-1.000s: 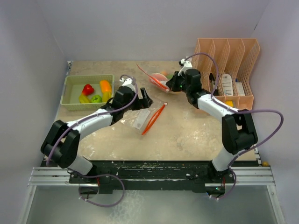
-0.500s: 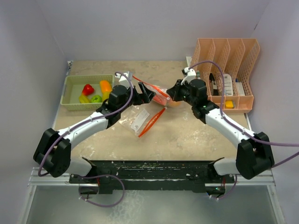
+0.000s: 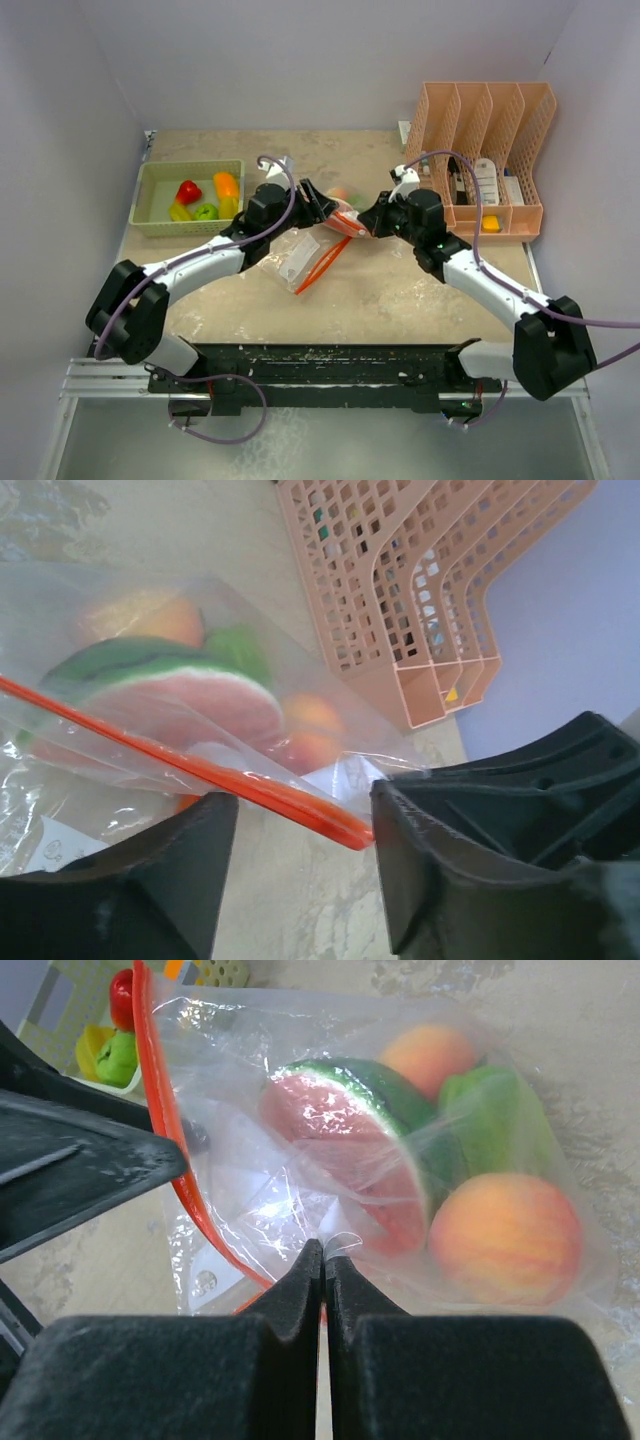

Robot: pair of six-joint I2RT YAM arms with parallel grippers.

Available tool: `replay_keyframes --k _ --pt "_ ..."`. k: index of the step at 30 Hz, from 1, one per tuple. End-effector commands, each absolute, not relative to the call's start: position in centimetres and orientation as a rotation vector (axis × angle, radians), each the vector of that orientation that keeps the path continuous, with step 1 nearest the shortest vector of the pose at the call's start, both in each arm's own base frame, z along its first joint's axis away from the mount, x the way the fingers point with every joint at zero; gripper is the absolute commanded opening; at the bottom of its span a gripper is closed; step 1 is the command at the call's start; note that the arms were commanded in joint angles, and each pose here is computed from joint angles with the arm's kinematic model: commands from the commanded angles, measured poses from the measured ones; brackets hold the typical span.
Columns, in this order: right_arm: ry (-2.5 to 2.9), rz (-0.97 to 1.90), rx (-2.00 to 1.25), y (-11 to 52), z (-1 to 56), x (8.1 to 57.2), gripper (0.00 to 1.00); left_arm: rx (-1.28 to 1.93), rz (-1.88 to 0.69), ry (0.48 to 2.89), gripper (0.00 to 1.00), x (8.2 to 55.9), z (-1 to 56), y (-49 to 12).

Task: Open the zip-top bag and remove the fake food
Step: Pick up the zipper food storage bag at the center of the board.

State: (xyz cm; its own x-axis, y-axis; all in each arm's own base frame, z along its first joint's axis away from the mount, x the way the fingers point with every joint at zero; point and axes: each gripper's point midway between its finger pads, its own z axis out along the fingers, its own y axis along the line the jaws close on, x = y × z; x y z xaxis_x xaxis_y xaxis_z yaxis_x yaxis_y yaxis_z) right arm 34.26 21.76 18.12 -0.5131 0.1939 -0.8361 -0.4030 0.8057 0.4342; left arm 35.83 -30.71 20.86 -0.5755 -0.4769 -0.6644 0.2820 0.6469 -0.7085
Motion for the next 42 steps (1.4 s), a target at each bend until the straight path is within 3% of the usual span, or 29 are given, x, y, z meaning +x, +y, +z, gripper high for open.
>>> replay_keyframes --k 1,5,6,7,9,11,22,33,42 --pt "1.887 0.784 -0.175 22.1 20.8 33.8 0.03 -0.180 -1.094 1.879 0.46 36.4 23.0 -32.1" --pt "1.880 0.774 -0.190 22.0 21.2 33.5 0.10 -0.166 -1.128 1.874 0.11 36.3 23.2 -32.7" --pt "1.883 0.772 -0.193 21.9 21.2 33.4 0.15 -0.159 -1.127 1.877 0.01 36.4 23.3 -32.8" --pt "1.885 0.766 -0.198 21.8 21.2 33.3 0.24 -0.153 -1.121 1.878 0.00 36.5 23.5 -32.8" --pt "1.886 0.746 -0.215 21.4 21.2 32.9 0.37 -0.143 -1.102 1.885 0.00 36.5 24.1 -32.7" --pt "1.883 0.698 -0.224 20.6 21.3 32.5 0.43 -0.142 -1.067 1.891 0.00 36.6 24.8 -32.3" --pt "1.757 0.628 -0.369 18.8 24.4 29.4 0.49 -0.086 -0.999 1.896 0.00 36.6 29.9 -31.7" --pt "1.780 0.636 -0.458 19.9 22.8 28.9 0.63 -0.097 -0.891 2.000 0.00 37.5 28.7 -31.3" --pt "1.761 0.496 -0.552 22.2 24.0 28.1 0.66 -0.133 -0.857 2.029 0.00 37.9 28.0 -31.1"
